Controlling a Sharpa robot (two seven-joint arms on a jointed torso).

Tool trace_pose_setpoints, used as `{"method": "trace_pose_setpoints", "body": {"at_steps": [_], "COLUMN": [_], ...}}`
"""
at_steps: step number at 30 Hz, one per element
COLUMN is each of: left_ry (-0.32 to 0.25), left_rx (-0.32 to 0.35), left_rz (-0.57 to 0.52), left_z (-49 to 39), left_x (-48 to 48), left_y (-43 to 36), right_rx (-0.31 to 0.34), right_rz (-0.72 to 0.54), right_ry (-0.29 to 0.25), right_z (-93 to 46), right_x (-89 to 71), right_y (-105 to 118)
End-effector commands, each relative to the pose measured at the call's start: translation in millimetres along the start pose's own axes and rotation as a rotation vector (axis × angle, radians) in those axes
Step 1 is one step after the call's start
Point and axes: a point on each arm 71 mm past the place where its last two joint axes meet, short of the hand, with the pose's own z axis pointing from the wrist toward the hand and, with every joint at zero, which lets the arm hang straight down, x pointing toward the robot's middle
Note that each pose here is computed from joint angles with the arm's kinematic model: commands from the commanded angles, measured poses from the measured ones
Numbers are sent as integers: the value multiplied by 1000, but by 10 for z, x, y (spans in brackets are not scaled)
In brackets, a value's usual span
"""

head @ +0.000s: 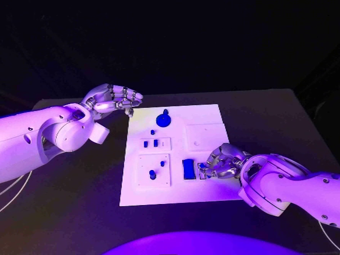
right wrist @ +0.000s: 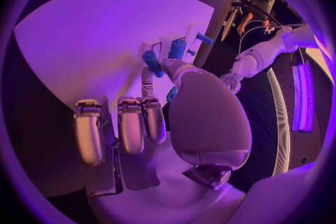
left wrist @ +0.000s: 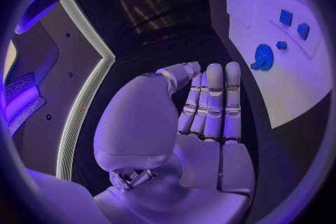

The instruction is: Assemble the parts on the task board

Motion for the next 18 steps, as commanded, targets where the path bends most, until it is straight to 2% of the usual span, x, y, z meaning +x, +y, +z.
{"method": "trace_pose_setpoints", "body": {"at_steps": [1,18], "left_ry": [19,22], "left_rx": [6,3], "left_rz": [-5,-6], "left_z": [3,-5], "left_x": [25,22], "left_y": [-11,-10], "right_rx": [11,4], "right_rz": [-28,-71], "right_ry": [30,26], "right_z": [15,62], "right_x": [37,69], "right_y": [2,24]}}
